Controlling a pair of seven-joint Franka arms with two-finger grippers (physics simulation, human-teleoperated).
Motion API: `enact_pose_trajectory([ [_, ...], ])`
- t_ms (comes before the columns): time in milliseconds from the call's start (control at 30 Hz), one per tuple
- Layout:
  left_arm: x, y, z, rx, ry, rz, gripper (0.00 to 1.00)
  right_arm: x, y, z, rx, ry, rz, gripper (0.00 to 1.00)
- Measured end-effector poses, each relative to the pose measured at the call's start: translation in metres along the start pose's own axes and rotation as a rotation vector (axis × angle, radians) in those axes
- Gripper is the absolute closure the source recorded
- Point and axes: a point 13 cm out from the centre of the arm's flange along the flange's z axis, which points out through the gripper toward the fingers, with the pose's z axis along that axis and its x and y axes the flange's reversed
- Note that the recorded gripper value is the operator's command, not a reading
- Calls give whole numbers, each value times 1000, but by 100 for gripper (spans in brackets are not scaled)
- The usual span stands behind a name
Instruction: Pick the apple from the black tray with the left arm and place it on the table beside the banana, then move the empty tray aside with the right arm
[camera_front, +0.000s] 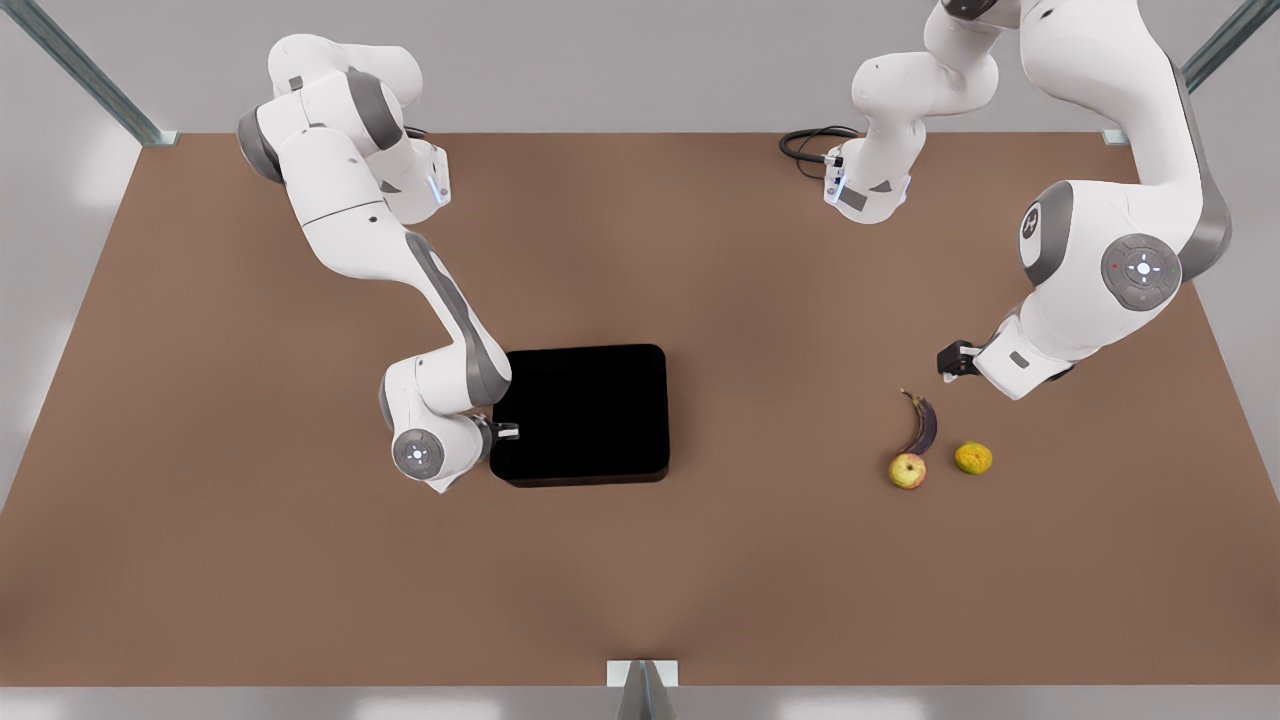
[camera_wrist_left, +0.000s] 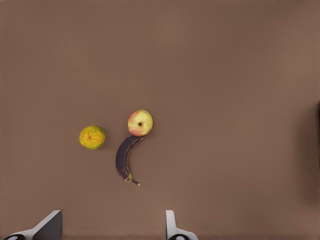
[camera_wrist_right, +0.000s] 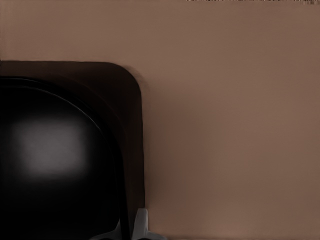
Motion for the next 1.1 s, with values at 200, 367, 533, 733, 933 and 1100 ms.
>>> enact_pose_trajectory([
  [200, 0, 0, -1, 0, 0, 4, 0, 8, 13, -45, -14, -40, -39, 92],
  [367, 2, -1, -3, -1, -1, 8, 0, 22, -14, -84, 3, -32, -26, 93],
  [533, 2, -2, -2, -1, 2, 10, 0, 39, -93, -125, 41, 6, 34, 93],
  [733, 2, -2, -3, -1, 2, 10, 0, 54, -204, -144, 77, 59, 90, 93],
  [933, 4, -1, -5, -2, 3, 11, 0, 72, -300, -160, 104, 85, 85, 93],
  [1100, 5, -3, -4, -3, 7, 14, 0, 73, -339, -161, 124, 104, 10, 93],
])
